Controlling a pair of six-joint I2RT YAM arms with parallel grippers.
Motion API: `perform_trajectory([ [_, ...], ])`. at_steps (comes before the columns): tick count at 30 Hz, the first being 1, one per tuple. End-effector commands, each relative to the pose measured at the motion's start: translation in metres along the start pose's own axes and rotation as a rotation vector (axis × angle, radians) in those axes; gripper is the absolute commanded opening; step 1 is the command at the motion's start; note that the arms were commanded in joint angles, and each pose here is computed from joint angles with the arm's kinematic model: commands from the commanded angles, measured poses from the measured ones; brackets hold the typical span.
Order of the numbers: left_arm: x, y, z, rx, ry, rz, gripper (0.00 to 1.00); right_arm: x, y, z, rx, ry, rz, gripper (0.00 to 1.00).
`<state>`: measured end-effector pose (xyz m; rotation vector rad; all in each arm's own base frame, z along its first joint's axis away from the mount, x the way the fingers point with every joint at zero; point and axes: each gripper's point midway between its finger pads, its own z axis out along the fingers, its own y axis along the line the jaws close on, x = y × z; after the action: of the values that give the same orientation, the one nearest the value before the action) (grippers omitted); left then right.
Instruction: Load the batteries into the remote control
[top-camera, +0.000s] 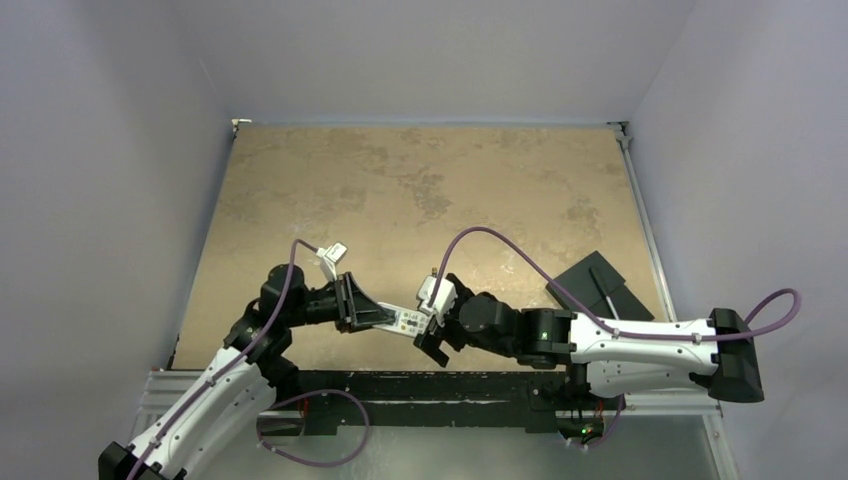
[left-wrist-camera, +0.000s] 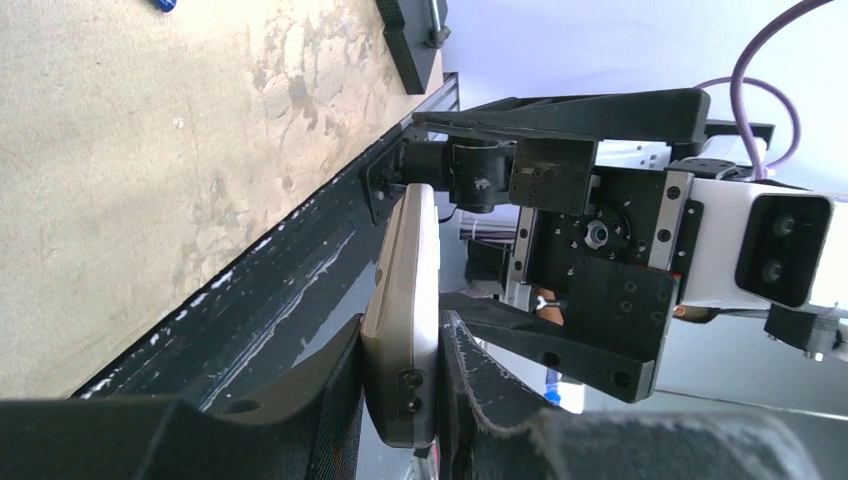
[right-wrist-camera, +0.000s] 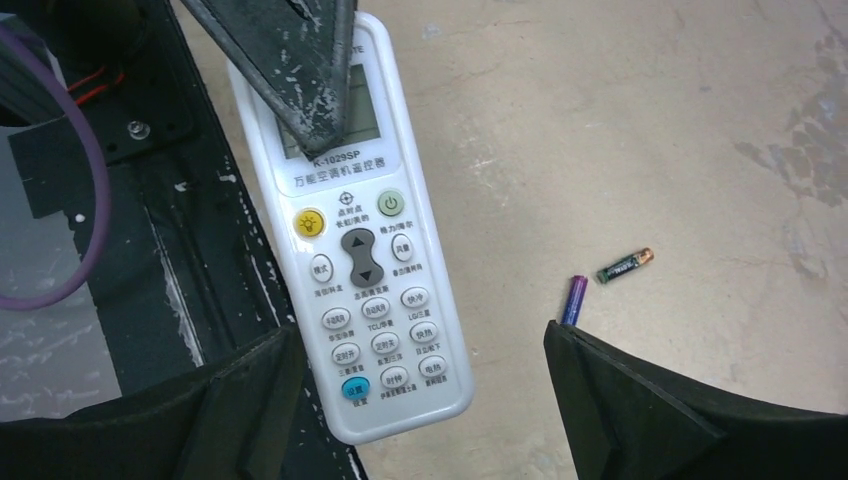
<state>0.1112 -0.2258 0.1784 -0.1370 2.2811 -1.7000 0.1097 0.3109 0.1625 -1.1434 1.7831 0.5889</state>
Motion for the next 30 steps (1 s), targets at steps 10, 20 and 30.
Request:
perform_trajectory([
  [10,-0.011,-0.008,0.002,0.042,-0.076,-0.179,0.0,-0.066,-0.021,-0.023,0.097,-0.172,0.033,0.99],
  [20,-0.016,0.009,0.002,-0.085,-0.112,-0.312,0.0,-0.072,0.006,-0.007,-0.003,-0.153,-0.178,0.88],
  [30,-0.019,-0.001,-0.001,-0.083,-0.122,-0.405,0.0,-0.059,0.019,-0.006,0.066,-0.175,-0.391,0.86],
])
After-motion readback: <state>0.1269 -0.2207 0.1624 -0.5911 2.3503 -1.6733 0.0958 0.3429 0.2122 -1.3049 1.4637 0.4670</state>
